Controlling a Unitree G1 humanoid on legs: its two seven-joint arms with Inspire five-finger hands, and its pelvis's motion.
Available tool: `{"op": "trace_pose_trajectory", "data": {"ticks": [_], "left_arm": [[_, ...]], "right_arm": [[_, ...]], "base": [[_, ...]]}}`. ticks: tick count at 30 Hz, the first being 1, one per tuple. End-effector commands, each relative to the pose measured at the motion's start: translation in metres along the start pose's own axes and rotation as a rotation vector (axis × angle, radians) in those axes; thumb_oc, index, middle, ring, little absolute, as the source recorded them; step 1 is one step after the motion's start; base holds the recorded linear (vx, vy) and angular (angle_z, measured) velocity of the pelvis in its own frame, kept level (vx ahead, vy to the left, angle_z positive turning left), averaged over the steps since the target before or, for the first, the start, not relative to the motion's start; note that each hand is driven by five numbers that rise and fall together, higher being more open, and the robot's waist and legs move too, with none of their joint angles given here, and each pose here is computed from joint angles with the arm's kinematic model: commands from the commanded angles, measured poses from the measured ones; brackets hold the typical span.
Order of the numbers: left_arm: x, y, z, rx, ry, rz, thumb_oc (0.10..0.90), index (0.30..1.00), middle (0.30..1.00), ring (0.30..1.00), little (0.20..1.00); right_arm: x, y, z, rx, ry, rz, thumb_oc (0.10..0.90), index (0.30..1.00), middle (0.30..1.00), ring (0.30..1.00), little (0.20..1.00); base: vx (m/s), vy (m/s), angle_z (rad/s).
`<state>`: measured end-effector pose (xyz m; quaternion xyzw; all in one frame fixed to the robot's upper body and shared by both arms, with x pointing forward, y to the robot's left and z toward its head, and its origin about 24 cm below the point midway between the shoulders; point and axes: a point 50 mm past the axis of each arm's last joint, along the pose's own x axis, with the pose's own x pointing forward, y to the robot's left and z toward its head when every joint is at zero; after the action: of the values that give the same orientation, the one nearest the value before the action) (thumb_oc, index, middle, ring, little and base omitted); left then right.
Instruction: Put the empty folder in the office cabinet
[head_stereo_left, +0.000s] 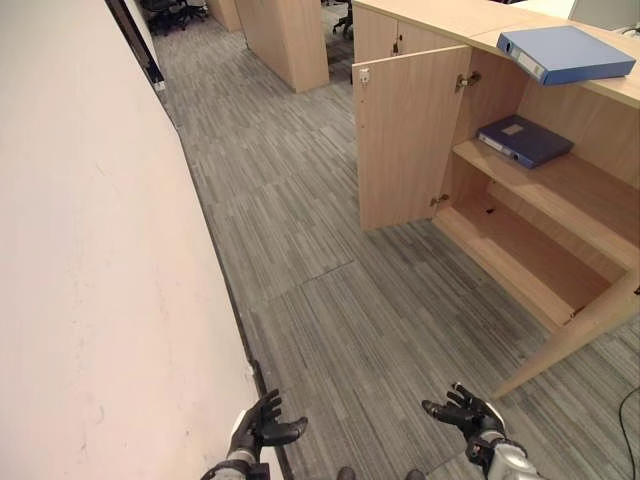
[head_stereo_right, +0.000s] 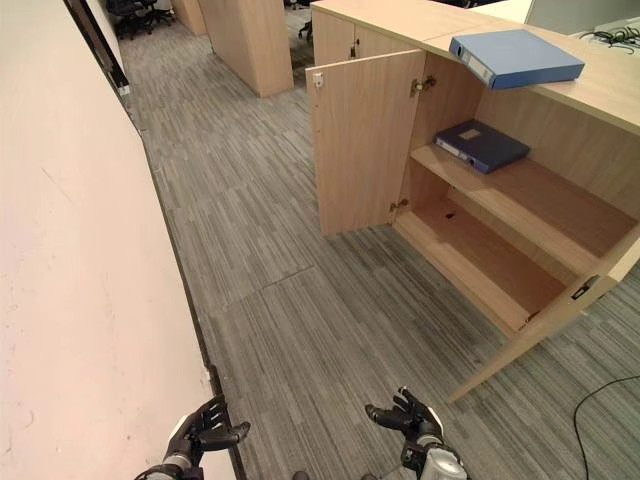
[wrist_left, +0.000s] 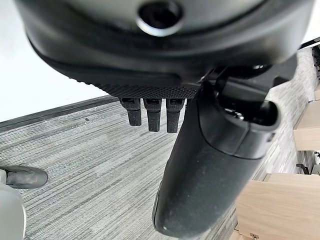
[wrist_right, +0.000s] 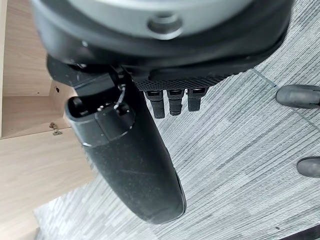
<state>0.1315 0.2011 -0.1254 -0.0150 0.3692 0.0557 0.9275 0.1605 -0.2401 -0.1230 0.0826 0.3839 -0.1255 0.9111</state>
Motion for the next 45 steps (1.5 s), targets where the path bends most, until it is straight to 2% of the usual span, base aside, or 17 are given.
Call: {"op": "trace_pose_trajectory", "data": {"ticks": [1, 17, 36, 45], "left_arm": [[0.009, 0.017, 0.033, 0.085, -0.126, 0.009, 0.800, 0.900, 0.900, 0.900, 0.900], [0.012, 0.015, 0.020, 0.074, -0.054, 0.018, 0.800, 0.900, 0.900, 0.900, 0.900], [0.020, 0.022, 0.046, 0.040, -0.125, 0.040, 0.800, 0.900, 0.900, 0.900, 0.900], [0.015, 0.054, 0.042, 0.083, -0.082, 0.127, 0.800, 0.900, 0.900, 0.900, 0.900]], "right_arm": [[0.006, 0.013, 0.035, -0.064, -0.135, 0.078, 0.800, 0.900, 0.900, 0.900, 0.900], [0.006, 0.005, 0.027, -0.058, -0.094, 0.041, 0.800, 0.900, 0.900, 0.900, 0.900], [0.010, -0.009, 0.041, -0.031, -0.105, -0.011, 0.800, 0.900, 0.900, 0.900, 0.900], [0.017, 0.012, 0.039, -0.068, -0.072, 0.020, 0.800, 0.900, 0.900, 0.900, 0.900]], "base": [[0.00, 0.000, 0.00], [0.01, -0.027, 0.01], [0.07, -0.103, 0.00], [0.33, 0.117, -0.55]]}}
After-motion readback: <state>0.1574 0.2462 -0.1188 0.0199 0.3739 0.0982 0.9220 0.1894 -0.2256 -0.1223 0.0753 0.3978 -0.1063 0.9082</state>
